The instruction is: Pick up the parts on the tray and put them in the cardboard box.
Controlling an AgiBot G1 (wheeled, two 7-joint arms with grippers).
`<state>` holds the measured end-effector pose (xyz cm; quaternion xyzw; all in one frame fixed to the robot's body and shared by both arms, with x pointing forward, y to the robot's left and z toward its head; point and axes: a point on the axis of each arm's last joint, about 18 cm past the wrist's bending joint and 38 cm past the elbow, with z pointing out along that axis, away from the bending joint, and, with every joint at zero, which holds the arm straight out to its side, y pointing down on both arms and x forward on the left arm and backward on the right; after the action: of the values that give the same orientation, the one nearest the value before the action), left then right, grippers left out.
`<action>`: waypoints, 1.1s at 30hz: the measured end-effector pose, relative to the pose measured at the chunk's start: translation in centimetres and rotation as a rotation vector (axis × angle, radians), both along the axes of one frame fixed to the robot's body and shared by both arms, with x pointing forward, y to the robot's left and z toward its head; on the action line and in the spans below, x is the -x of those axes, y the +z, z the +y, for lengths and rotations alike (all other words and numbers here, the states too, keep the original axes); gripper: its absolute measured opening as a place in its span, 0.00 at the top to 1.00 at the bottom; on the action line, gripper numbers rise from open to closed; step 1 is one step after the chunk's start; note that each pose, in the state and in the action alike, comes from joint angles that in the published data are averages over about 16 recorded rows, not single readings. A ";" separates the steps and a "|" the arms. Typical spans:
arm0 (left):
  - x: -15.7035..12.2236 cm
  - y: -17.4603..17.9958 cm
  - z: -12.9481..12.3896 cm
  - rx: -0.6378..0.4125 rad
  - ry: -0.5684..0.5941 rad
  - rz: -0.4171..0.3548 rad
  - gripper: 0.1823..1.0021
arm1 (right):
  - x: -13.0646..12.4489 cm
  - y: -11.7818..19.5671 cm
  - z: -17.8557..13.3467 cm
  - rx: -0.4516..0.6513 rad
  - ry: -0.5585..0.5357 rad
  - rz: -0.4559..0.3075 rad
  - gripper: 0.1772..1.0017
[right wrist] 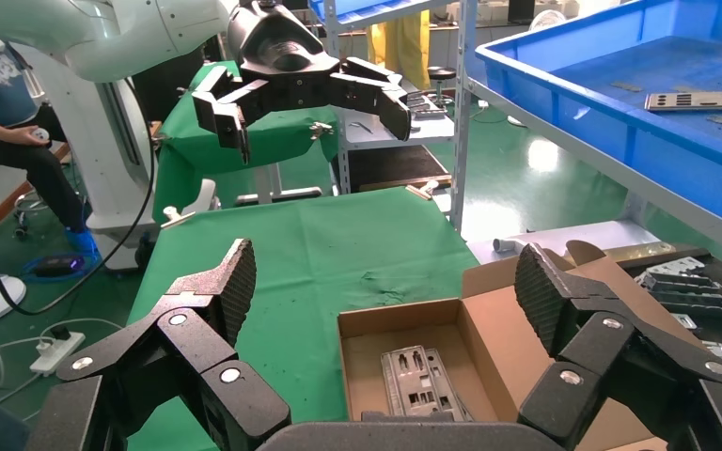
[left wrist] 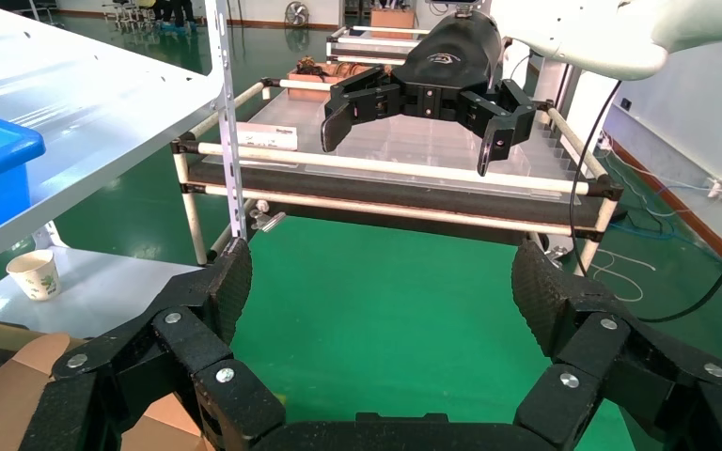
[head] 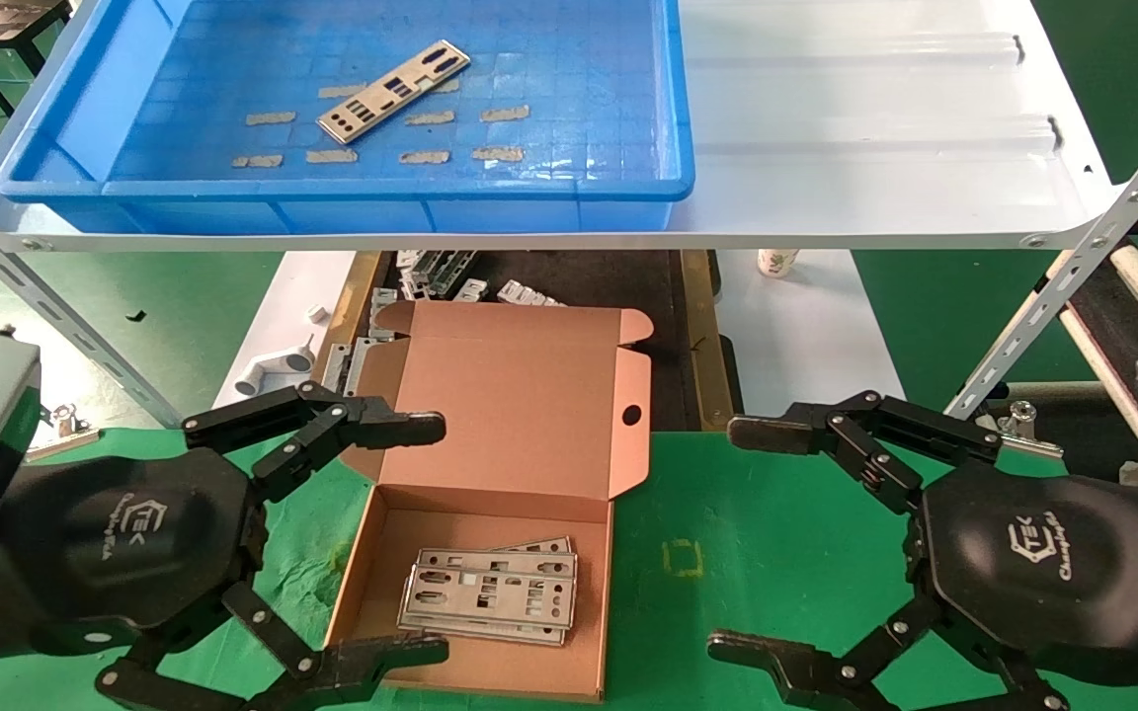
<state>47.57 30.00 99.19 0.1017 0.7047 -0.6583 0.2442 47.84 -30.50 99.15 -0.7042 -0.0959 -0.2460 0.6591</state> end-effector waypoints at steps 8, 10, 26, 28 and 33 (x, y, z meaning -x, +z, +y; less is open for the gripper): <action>0.0 0.0 0.0 0.000 0.000 0.000 0.00 | 0.0 0.0 0.0 0.000 0.000 0.000 0.00; 0.0 0.0 0.0 0.000 0.000 0.000 0.00 | 0.0 0.0 0.0 0.000 0.000 0.000 0.00; 0.0 0.0 0.0 0.000 0.000 0.000 0.00 | 0.0 0.0 0.0 0.000 0.000 0.000 0.00; 0.0 0.0 0.0 0.000 0.000 0.000 0.00 | 0.0 0.0 0.0 0.000 0.000 0.000 0.00; 0.0 0.0 0.0 0.000 0.000 0.000 0.00 | 0.0 0.0 0.0 0.000 0.000 0.000 0.00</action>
<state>47.57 30.00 99.20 0.1017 0.7047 -0.6584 0.2442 47.84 -30.50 99.15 -0.7042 -0.0959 -0.2460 0.6591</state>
